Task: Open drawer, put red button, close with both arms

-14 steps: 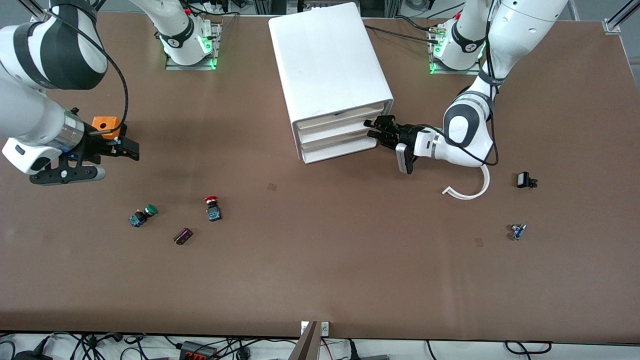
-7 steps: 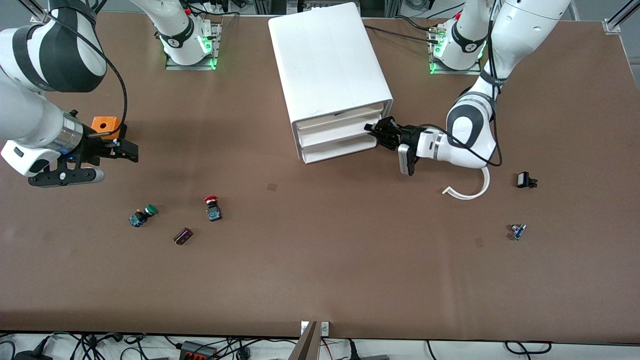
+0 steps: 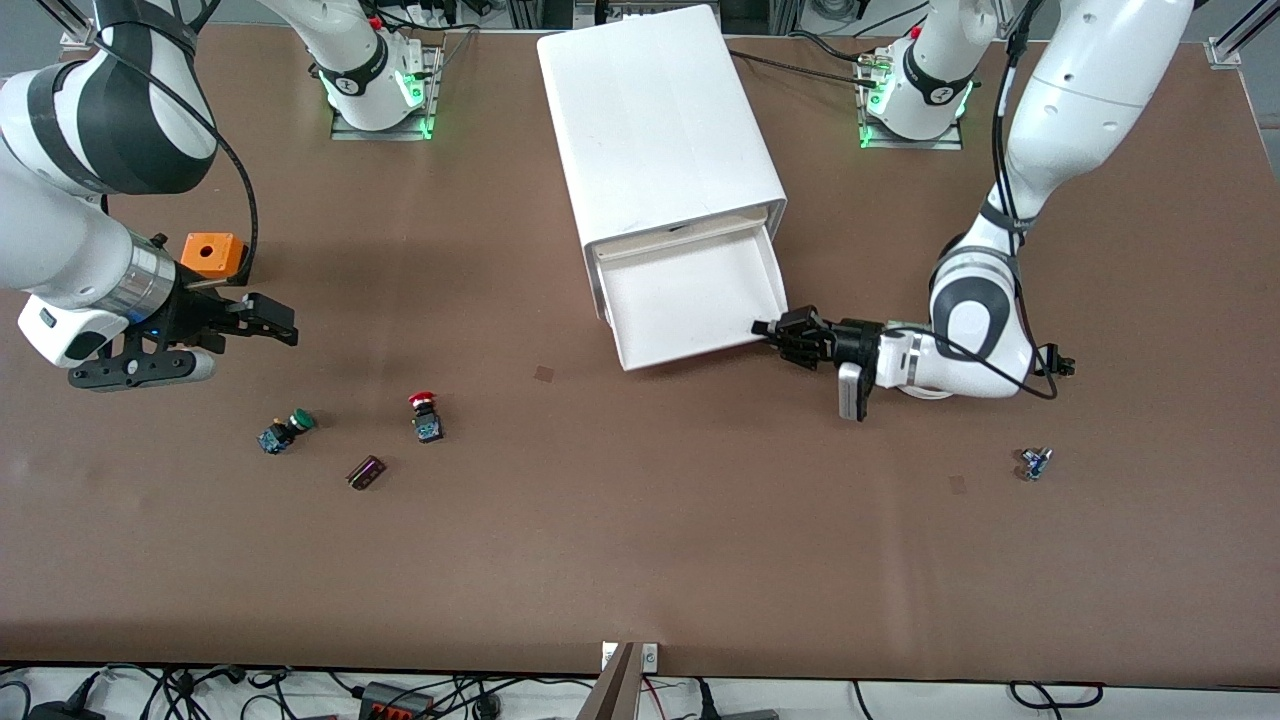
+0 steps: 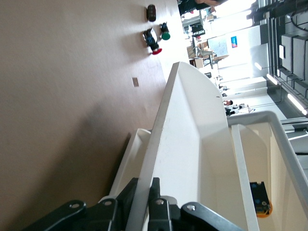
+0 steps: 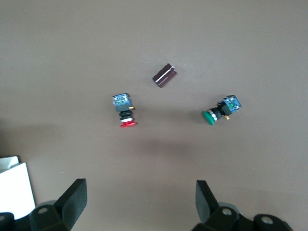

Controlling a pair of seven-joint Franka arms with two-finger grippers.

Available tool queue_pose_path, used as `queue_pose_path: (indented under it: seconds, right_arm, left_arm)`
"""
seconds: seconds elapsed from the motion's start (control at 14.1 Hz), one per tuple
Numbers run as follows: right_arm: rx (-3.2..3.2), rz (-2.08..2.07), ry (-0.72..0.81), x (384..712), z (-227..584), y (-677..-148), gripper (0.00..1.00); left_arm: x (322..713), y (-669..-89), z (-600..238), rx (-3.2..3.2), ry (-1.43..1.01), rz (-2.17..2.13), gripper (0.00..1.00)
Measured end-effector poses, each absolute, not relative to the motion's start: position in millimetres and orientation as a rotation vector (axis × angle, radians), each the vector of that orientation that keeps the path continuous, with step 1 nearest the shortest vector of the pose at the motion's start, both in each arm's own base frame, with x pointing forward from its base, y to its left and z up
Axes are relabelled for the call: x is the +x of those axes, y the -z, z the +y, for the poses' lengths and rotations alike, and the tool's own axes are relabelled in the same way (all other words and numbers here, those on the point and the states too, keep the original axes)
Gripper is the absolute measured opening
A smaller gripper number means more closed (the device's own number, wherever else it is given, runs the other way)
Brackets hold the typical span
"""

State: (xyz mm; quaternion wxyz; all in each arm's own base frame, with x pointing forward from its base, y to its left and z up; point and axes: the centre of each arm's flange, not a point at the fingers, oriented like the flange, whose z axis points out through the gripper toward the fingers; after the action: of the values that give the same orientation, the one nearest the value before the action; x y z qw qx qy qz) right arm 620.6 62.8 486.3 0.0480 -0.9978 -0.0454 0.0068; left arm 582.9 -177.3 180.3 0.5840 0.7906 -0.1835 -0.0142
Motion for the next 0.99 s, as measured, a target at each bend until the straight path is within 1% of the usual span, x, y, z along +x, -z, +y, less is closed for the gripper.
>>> queue_pose_path:
  seconds: [0.21,0.35,0.42,0.5,0.57,0.64,0.78,0.99]
  right_arm:
    - [-3.043,-0.144,-0.063,626,67,-465,1.0]
    - [-3.047,-0.161,-0.073,639,77,-428,1.0]
    - [-3.049,-0.183,-0.076,646,90,-407,1.0]
    - [-3.051,-0.206,-0.073,651,103,-388,1.0]
    - [-3.053,-0.229,-0.068,655,115,-370,1.0]
    - [-3.054,-0.248,-0.072,658,125,-353,1.0]
    - [-3.057,-0.277,-0.117,661,133,-318,1.0]
    - [-3.037,-0.431,-0.162,673,135,-270,1.0]
  left_arm:
    - [595,-176,-173,1.87,0.001,-0.424,0.45]
    - [606,-182,-163,1.914,-0.026,-0.426,0.68]
    - [610,-190,-157,1.953,0.001,-0.434,0.77]
    - [616,-203,-152,2.005,0.045,-0.435,0.88]
    - [620,-221,-149,2.063,0.101,-0.428,0.96]
    - [623,-243,-148,2.13,0.167,-0.416,1.0]
    - [622,-288,-144,2.28,0.303,-0.388,1.0]
    - [617,-336,-126,2.54,0.502,-0.351,1.0]
